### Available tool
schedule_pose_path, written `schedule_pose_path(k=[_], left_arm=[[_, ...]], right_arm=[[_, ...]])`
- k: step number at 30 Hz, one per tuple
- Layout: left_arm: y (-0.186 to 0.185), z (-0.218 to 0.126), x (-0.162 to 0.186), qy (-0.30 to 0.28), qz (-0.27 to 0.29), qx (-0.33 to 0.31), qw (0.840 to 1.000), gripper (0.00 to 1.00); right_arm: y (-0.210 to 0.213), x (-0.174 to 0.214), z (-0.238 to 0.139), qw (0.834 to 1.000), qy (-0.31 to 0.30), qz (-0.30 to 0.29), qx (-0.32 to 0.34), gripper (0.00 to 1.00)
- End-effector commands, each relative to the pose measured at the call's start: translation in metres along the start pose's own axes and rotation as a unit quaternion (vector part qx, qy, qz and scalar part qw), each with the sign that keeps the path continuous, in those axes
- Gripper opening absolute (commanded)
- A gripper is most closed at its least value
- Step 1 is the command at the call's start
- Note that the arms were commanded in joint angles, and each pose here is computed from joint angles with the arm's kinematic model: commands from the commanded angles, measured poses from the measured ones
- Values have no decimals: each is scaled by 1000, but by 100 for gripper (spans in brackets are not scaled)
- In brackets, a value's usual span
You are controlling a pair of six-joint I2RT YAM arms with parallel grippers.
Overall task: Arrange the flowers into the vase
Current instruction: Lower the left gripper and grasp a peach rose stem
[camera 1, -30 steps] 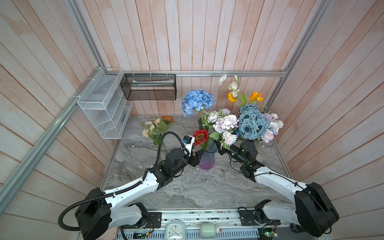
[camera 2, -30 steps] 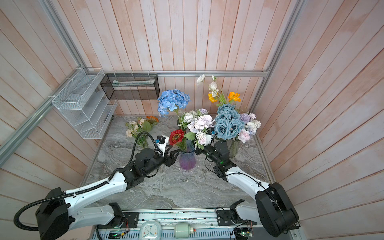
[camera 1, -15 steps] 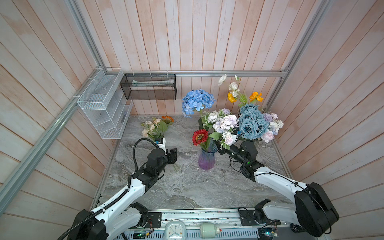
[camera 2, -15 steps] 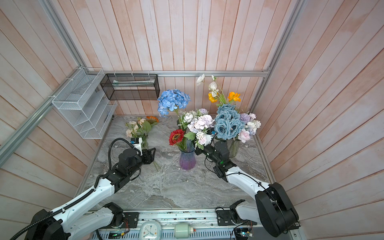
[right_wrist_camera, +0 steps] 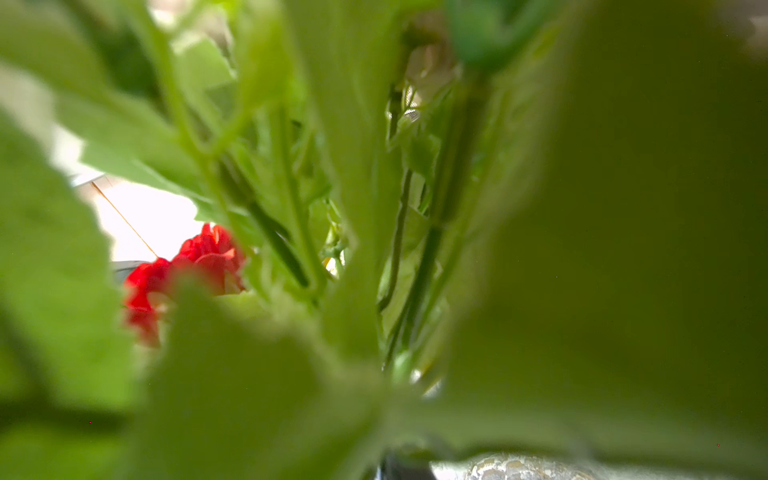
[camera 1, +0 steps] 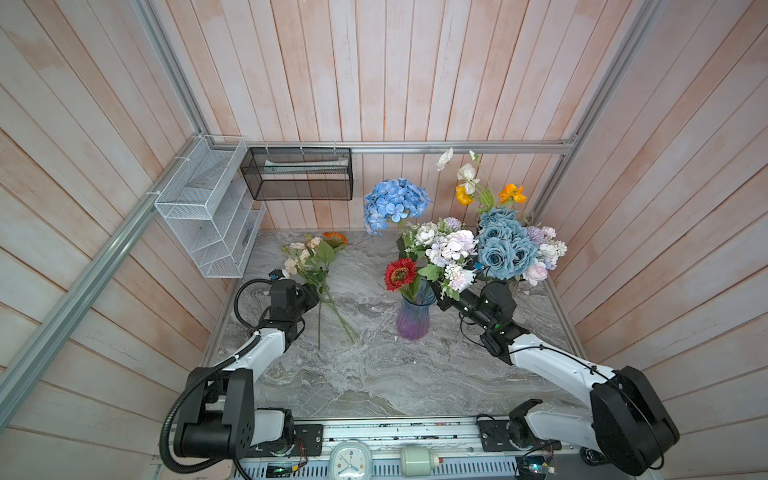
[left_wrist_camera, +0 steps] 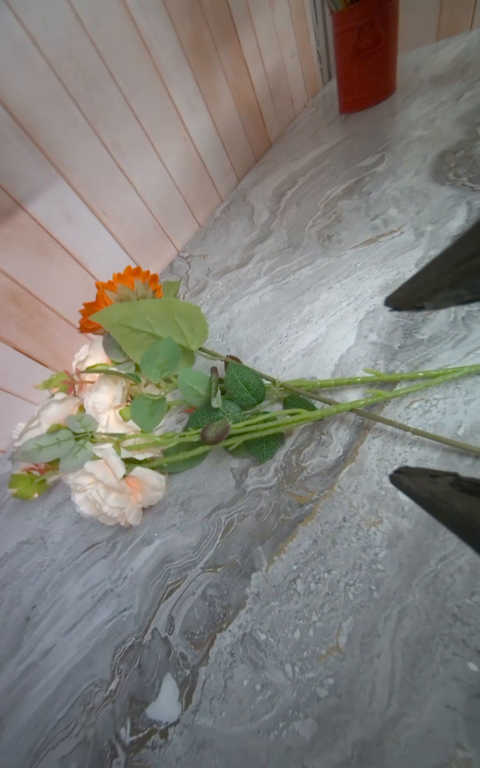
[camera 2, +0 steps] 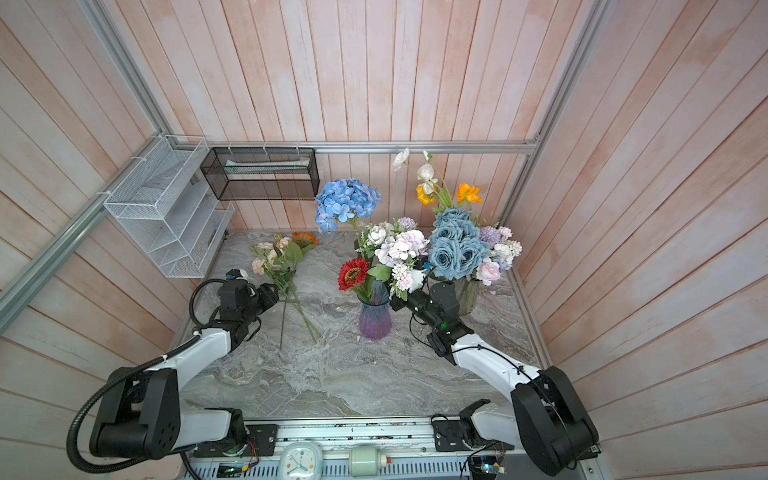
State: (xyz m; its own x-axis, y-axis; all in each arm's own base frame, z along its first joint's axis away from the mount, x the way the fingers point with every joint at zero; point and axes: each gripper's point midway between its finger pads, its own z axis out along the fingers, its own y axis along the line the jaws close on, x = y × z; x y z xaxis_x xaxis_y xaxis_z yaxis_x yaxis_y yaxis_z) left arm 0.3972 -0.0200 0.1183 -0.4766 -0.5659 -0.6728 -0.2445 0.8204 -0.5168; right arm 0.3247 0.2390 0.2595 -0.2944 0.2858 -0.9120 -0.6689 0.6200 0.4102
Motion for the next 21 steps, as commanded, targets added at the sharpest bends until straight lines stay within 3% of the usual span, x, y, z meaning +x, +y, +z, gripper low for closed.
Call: schedule_pose_path(k=[1,7,11,17,21], left_arm=[[-19,14,-24,-8,-19,52,998,59],[-31,47,-20,48,2,71,996,57],[-17,67,-11,91,47,15,995,54],[22,73,1,90,18,-71,993,56],[27,78,5,83,-2,-74,994,56]], right_arm=[[3,-7,-4,1000,-13,-15,-5,13],[1,-6,-4,1000,-11,-17,-2,13],[1,-5,-4,1000,-10,-18,0,12],[-1,-2,-4,1000,-8,-16,1,13],[-1,1,-3,1000,-4,-12,-1,12]])
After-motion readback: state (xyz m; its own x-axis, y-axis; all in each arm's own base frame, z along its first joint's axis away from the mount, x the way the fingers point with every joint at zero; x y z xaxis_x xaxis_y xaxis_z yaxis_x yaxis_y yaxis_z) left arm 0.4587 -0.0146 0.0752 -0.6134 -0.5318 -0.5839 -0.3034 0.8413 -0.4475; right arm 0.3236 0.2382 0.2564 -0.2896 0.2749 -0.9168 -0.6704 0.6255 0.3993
